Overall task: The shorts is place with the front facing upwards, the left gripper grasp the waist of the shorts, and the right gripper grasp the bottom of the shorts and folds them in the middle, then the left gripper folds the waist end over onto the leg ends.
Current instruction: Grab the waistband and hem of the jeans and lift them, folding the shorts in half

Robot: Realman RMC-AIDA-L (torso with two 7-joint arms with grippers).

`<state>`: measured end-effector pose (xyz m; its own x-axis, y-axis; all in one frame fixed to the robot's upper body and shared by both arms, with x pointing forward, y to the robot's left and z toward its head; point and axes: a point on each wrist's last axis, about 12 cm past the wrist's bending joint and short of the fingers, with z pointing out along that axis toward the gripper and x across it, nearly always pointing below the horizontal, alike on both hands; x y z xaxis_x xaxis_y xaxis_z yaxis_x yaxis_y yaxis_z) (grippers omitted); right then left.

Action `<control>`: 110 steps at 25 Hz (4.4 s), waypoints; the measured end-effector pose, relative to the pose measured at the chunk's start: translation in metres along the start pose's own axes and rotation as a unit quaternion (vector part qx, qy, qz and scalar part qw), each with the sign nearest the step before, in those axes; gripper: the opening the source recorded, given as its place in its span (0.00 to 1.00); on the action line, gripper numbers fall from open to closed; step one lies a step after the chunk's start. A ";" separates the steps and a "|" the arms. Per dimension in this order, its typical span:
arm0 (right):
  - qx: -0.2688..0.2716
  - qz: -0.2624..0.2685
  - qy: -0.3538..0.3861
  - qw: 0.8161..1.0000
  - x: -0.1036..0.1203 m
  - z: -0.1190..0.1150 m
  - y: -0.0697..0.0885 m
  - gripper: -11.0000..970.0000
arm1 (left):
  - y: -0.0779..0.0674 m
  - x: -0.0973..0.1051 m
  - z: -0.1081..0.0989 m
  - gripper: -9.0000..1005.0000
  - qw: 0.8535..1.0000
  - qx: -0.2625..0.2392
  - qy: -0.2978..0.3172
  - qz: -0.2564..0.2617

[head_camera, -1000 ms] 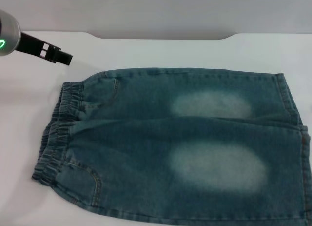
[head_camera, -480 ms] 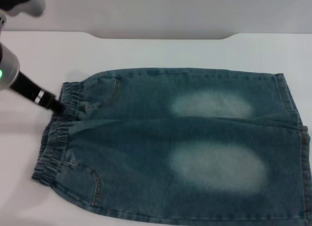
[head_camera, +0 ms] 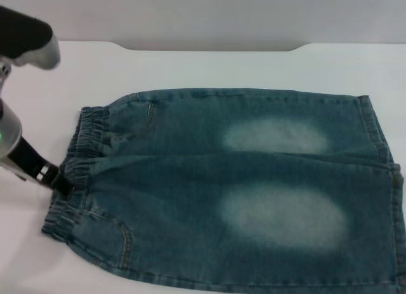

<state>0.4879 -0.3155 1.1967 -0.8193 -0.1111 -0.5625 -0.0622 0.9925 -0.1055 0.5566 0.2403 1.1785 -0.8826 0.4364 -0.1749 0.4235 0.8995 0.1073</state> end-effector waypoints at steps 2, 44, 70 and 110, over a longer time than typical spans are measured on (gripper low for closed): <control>0.000 -0.001 -0.002 1.000 0.000 0.000 0.000 0.79 | -0.003 0.002 0.005 0.83 1.000 0.002 0.011 0.000; -0.006 -0.026 -0.002 1.000 0.002 0.003 0.007 0.79 | -0.031 0.007 0.034 0.81 0.998 0.026 0.056 0.003; -0.013 -0.032 0.007 0.999 0.004 0.002 0.011 0.79 | -0.034 0.005 0.031 0.18 0.998 -0.002 0.067 0.014; -0.108 -0.043 0.142 0.983 0.068 0.008 0.059 0.79 | -0.045 -0.014 0.026 0.05 0.997 -0.019 0.062 0.037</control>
<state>0.4336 -0.2651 1.1457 -0.9301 -0.2060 -0.3041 -0.2318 0.9714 0.0509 0.5553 0.1945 1.1511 -0.8690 0.4929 -0.0424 0.4819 0.8628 0.1530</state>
